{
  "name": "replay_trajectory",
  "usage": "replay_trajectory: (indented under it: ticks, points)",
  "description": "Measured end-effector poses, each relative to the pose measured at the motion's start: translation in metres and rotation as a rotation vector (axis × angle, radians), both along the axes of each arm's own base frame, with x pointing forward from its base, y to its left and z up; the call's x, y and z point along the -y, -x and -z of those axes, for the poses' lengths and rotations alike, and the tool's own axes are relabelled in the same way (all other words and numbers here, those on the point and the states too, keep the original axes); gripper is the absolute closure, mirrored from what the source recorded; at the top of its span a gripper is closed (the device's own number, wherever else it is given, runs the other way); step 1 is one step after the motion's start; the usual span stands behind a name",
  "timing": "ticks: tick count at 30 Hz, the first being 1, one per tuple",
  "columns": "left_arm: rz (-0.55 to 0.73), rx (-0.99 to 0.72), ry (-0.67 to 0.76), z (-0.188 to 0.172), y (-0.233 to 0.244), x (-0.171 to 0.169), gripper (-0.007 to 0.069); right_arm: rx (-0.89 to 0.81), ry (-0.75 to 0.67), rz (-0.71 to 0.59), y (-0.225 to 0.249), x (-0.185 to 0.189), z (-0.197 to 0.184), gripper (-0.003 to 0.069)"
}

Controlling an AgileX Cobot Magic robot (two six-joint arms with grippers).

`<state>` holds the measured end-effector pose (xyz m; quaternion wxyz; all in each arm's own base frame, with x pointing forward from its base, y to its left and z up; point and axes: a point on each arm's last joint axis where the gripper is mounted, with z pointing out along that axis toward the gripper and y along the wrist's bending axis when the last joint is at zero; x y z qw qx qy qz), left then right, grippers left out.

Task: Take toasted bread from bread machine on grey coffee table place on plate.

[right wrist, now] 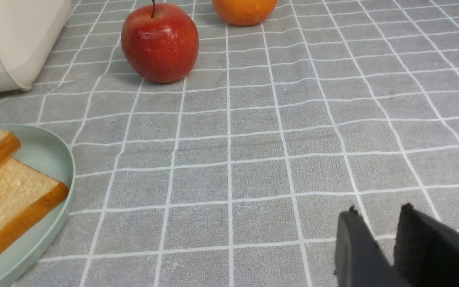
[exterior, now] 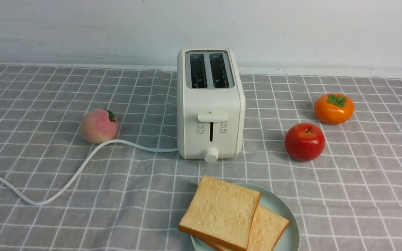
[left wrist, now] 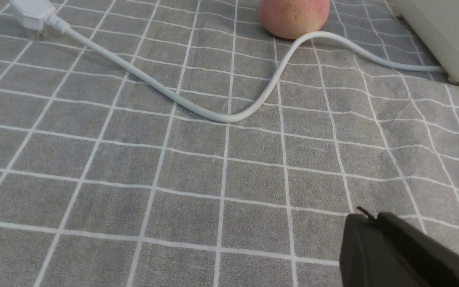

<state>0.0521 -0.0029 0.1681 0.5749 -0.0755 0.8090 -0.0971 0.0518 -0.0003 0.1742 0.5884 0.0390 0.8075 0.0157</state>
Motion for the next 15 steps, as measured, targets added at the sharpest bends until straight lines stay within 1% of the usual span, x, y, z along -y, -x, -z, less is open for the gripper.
replay_trajectory:
  ticks: [15]
  points:
    - [0.000, 0.000, 0.000, 0.0000, 0.0000, 0.0000, 0.0604, 0.000, 0.000, 0.000, 0.0000, 0.0000, 0.0000, 0.0479]
